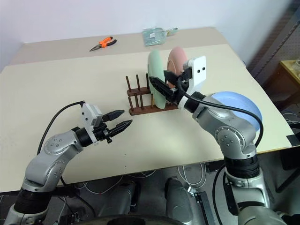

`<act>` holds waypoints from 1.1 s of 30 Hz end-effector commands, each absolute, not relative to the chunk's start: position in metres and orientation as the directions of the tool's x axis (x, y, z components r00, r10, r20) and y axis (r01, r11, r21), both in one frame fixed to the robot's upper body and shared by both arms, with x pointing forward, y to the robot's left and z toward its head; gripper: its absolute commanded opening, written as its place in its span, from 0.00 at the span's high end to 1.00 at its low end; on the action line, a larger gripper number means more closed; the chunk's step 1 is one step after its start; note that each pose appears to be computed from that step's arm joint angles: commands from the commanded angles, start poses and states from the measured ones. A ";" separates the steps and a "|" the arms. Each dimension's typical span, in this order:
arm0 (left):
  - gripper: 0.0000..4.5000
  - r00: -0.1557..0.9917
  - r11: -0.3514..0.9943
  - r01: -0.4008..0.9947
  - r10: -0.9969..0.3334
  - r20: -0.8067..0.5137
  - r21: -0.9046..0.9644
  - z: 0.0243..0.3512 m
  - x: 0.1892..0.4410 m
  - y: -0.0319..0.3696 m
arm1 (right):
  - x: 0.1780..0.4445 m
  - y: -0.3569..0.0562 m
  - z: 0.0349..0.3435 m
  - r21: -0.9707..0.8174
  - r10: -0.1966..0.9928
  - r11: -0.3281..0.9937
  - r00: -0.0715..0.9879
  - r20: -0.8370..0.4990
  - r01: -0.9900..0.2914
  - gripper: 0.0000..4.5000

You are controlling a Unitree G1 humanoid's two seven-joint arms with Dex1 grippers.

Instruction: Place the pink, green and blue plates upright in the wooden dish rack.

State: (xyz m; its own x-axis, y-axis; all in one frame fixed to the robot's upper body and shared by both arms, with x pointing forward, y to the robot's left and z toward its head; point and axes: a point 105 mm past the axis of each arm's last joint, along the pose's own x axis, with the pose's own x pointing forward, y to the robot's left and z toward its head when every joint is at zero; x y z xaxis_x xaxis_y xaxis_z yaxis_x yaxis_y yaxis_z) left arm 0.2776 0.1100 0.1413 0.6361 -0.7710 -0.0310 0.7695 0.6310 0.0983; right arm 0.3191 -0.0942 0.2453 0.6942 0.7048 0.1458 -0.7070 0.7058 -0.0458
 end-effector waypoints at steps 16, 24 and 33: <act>0.43 0.527 0.522 0.844 -0.850 -0.016 0.121 0.149 0.274 0.088 | 0.284 -0.243 0.154 -0.344 0.417 0.770 0.832 -0.365 -0.537 0.31; 0.43 0.498 0.496 0.860 -0.867 0.011 0.121 0.156 0.275 0.079 | 0.296 -0.275 0.094 -0.431 0.161 0.816 0.867 -0.471 -0.385 0.56; 0.43 0.515 0.510 0.851 -0.857 -0.011 0.128 0.150 0.272 0.087 | 0.323 -0.245 0.228 -0.559 0.292 0.793 0.956 -0.003 -0.244 0.99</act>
